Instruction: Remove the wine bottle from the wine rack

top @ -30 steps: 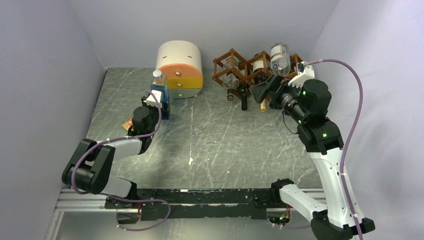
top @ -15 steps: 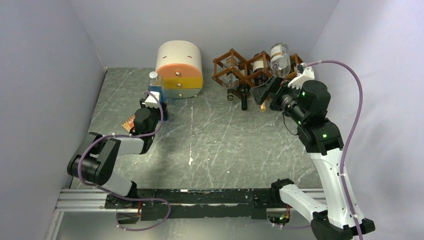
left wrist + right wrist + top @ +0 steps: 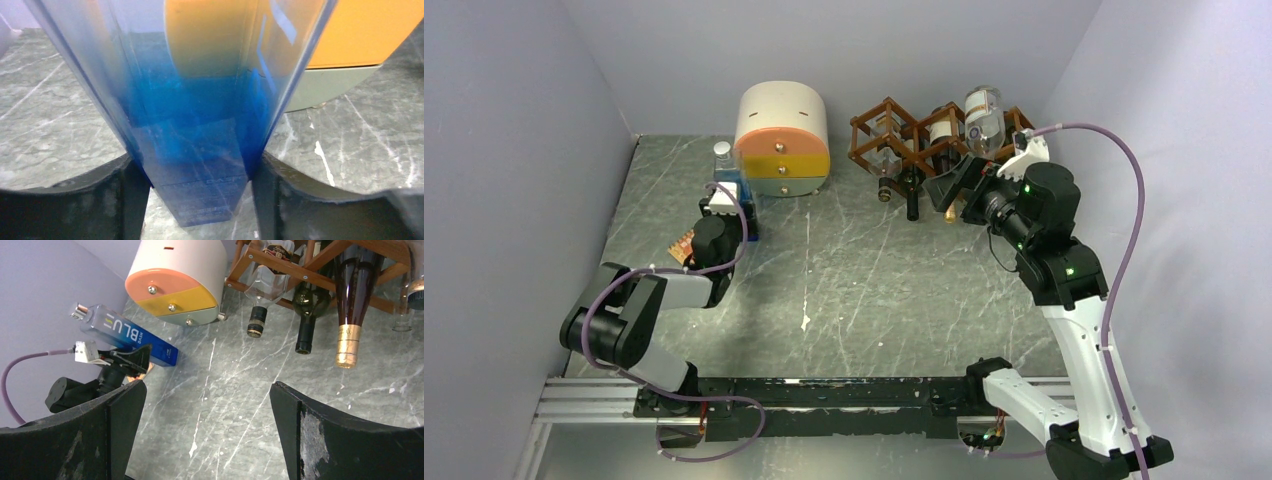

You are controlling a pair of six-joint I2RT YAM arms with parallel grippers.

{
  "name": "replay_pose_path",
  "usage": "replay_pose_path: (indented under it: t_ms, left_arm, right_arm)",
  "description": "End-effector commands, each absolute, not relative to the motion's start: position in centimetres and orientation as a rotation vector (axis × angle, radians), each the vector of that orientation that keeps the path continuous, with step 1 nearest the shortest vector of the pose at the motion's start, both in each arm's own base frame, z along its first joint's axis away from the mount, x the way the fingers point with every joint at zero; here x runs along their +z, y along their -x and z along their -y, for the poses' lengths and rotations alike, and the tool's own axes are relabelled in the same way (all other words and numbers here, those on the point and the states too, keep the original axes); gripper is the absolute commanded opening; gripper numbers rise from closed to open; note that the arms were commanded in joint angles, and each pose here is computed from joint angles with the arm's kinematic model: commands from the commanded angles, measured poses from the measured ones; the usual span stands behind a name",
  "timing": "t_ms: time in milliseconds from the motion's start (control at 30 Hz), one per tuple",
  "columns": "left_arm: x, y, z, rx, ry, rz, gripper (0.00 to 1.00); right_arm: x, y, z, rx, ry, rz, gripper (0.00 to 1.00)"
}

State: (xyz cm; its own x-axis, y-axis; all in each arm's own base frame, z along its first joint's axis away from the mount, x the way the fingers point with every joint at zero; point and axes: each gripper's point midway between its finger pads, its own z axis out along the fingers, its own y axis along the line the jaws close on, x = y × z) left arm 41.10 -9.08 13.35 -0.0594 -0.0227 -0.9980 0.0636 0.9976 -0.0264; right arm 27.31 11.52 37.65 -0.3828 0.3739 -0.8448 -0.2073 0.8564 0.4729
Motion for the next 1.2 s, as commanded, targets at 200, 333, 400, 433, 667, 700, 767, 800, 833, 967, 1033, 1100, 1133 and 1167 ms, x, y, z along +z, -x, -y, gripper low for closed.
replay_pose_path:
  t_ms: [200,333,400,433,667,700,767,800,833,967,1033,1100,1133,1167]
  left_arm:
    - [20.0,-42.1,8.4,-0.104,0.078,-1.424,0.94]
    - [20.5,-41.7,7.7,-0.107,0.142,-1.419,0.97]
    - [20.9,-41.3,7.4,-0.110,0.171,-1.405,0.98]
    - [21.0,-41.0,7.3,-0.111,0.178,-1.400,0.99]
    - [24.3,-39.0,7.1,-0.120,0.202,-1.331,1.00]
    - [24.8,-38.7,7.0,-0.118,0.205,-1.321,1.00]
    - [26.3,-38.0,7.2,-0.126,0.191,-1.291,1.00]
    - [26.8,-37.7,7.3,-0.122,0.182,-1.283,1.00]
    - [27.4,-37.4,7.4,-0.120,0.174,-1.269,1.00]
    - [29.9,-36.1,7.6,-0.094,0.150,-1.218,1.00]
    - [31.2,-35.5,7.6,-0.086,0.137,-1.205,1.00]
    - [32.8,-34.8,7.6,-0.081,0.122,-1.185,1.00]
    - [33.6,-34.4,7.6,-0.079,0.117,-1.174,1.00]
    - [34.6,-33.8,7.6,-0.082,0.115,-1.159,1.00]
  right_arm:
    - [37.5,-27.1,-11.3,0.614,-0.127,-1.859,1.00]
    - [37.7,-27.1,-11.3,0.613,-0.120,-1.857,1.00]
    - [38.0,-27.1,-11.4,0.616,-0.108,-1.853,1.00]
    - [38.2,-27.0,-11.4,0.616,-0.106,-1.851,1.00]
    - [38.4,-27.0,-11.2,0.604,-0.099,-1.844,1.00]
    - [38.3,-27.0,-11.2,0.604,-0.100,-1.849,1.00]
    - [38.0,-27.1,-11.3,0.606,-0.100,-1.857,1.00]
    - [37.8,-27.1,-11.4,0.609,-0.100,-1.859,1.00]
    - [37.7,-27.1,-11.5,0.613,-0.101,-1.862,1.00]
    - [37.1,-27.5,-11.5,0.609,-0.108,-1.878,1.00]
    - [36.7,-27.8,-11.5,0.601,-0.111,-1.893,1.00]
    - [36.2,-28.0,-11.5,0.592,-0.114,-1.909,1.00]
    - [36.0,-28.1,-11.5,0.588,-0.114,-1.918,1.00]
    - [35.7,-28.3,-11.5,0.582,-0.114,-1.928,1.00]
